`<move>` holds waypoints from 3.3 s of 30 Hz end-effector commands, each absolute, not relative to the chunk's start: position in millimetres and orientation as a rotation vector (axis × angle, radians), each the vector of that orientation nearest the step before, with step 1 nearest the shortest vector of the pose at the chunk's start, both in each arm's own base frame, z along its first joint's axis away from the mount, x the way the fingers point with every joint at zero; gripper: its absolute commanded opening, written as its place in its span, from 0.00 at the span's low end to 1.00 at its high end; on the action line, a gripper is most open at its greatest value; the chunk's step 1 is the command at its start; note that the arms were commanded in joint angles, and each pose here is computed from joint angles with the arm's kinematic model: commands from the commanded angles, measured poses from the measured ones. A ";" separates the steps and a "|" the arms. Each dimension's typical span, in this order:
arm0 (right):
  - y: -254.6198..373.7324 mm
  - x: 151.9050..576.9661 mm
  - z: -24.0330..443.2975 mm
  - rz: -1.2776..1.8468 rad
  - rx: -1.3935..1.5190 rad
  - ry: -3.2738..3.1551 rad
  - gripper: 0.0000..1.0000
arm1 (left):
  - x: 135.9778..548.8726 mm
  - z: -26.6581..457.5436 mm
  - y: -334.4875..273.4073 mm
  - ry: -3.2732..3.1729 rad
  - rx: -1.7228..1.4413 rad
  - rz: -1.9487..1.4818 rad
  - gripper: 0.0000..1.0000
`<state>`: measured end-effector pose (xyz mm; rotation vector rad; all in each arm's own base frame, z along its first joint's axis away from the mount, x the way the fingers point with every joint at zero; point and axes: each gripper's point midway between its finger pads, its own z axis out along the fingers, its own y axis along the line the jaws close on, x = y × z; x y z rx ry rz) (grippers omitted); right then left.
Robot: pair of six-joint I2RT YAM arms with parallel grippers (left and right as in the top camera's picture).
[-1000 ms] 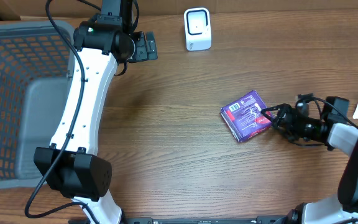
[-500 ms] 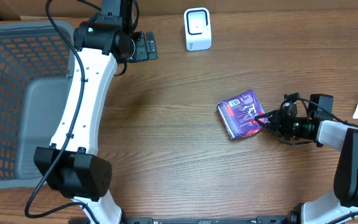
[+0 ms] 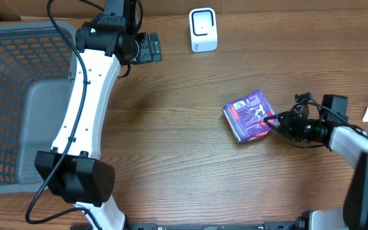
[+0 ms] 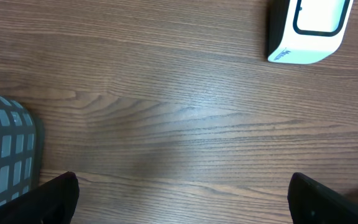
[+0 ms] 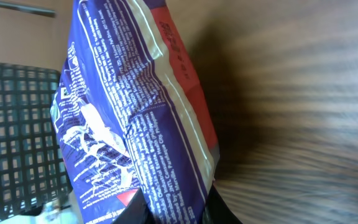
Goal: Scan the item barcode
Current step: 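Grasp the purple package's right side with the right gripper, then lift the package and carry it up toward the white scanner, then hold the package in front of the white scanner with the right gripper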
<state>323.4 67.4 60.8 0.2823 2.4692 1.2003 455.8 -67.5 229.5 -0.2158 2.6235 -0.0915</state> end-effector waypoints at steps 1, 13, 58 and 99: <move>71.5 324.9 121.9 1.146 0.104 2.319 0.04 | 453.6 250.3 -66.6 2.574 -0.204 -0.093 1.00; 89.0 257.6 250.3 1.024 -0.110 2.016 0.04 | 453.6 250.3 -66.6 2.574 -0.204 -0.093 1.00; 63.9 389.3 227.8 0.283 0.015 1.897 0.04 | 453.6 250.3 -66.6 2.574 -0.204 -0.093 1.00; 191.4 611.4 204.0 -0.884 -0.962 1.161 0.04 | 453.6 250.3 -66.6 2.574 -0.204 -0.093 1.00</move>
